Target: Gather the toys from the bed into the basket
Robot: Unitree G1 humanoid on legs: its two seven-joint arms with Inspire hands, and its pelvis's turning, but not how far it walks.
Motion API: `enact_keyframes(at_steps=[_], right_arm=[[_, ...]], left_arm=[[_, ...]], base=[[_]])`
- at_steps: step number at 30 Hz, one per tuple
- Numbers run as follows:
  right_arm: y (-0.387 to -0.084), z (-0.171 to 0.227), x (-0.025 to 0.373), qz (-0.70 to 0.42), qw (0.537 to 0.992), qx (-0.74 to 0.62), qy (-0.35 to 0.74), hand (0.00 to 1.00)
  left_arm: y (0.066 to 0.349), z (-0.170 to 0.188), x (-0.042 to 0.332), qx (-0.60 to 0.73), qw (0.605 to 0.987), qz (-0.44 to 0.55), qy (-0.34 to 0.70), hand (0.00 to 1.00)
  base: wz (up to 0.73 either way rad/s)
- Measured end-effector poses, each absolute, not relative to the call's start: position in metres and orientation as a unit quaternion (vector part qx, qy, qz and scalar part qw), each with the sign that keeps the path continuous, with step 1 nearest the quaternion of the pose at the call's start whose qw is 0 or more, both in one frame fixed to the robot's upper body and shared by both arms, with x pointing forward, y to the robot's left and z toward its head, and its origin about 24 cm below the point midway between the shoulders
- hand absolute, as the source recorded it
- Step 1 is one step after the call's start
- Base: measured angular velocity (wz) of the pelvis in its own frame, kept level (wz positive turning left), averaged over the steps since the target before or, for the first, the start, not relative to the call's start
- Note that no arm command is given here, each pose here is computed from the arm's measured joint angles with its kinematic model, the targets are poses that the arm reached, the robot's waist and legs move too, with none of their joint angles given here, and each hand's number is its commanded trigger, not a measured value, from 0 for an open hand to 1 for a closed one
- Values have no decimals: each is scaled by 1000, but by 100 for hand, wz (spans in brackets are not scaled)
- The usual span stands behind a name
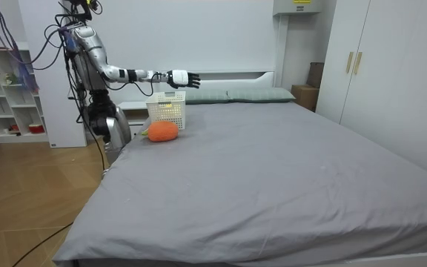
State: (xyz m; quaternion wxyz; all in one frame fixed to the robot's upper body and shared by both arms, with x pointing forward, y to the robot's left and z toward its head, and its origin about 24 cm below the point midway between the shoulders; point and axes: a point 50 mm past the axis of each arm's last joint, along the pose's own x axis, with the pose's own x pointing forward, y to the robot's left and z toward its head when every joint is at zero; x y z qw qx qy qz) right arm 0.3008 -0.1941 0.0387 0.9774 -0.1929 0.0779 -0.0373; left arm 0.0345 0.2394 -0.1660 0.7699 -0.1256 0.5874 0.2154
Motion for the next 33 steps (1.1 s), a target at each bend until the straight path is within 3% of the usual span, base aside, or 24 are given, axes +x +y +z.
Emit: enact_keyframes(at_steps=[10,18,28,33], right_arm=[[-202,15,286,-28,979,-161,119,0],[-212,-43,238,21,941,-233,243,0],[-188,-70,224,123,906,-271,300,0],[-183,-91,210,168,865,-326,343,0]], left_arm=[[240,-166,36,-120,776,211,583,0],[238,-166,28,-126,770,212,588,0],[236,-167,27,-128,770,209,589,0],[236,-166,20,-125,768,210,592,0]], base=[[-9],[-6],[4],[8]])
